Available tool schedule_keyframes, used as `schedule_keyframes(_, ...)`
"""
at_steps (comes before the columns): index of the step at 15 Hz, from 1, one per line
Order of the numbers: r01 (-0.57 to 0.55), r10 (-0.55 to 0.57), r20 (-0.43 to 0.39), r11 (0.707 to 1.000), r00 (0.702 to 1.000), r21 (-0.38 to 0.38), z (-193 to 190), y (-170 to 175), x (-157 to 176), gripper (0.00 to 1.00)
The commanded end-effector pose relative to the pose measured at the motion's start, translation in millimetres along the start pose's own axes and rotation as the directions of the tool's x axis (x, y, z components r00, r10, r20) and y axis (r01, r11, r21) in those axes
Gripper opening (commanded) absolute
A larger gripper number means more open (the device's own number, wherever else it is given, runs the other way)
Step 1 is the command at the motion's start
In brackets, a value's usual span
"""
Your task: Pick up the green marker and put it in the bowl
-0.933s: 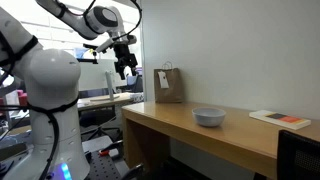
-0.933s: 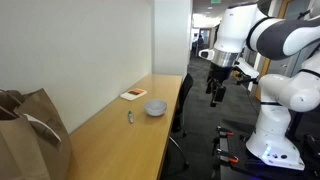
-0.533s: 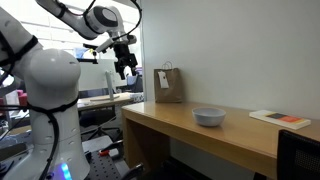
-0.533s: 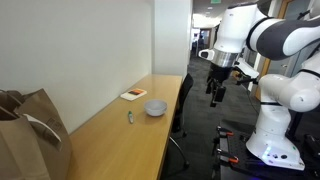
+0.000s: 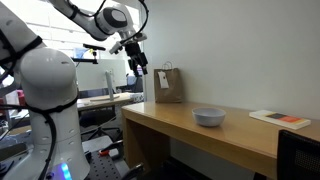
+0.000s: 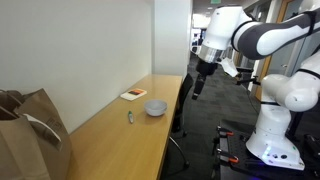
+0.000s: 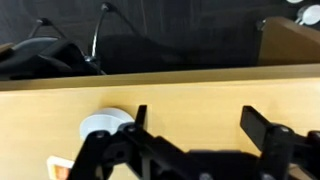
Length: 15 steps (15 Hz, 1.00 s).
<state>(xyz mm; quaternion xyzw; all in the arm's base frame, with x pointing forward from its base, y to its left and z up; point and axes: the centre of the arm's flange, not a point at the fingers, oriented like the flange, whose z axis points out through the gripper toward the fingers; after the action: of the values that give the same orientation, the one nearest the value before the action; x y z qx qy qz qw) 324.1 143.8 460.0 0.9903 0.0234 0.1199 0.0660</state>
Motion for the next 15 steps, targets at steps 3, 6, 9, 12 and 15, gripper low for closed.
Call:
schedule_keyframes(3, -0.266, 0.268, -0.027, 0.962, 0.963, 0.062, 40.5, 17.4, 100.9, 1.00)
schedule_keyframes(6, -0.436, 0.439, -0.019, 0.896, 0.899, 0.083, 76.8, 22.7, 160.7, 1.00)
schedule_keyframes(9, -0.542, 0.544, 0.002, 0.836, 0.839, 0.084, 117.6, 22.9, 209.9, 1.00)
schedule_keyframes(12, -0.589, 0.588, 0.039, 0.806, 0.808, 0.060, 162.5, 21.0, 252.4, 1.00)
schedule_keyframes(15, -0.607, 0.600, 0.101, 0.792, 0.794, 0.070, 211.9, 22.1, 289.6, 1.00)
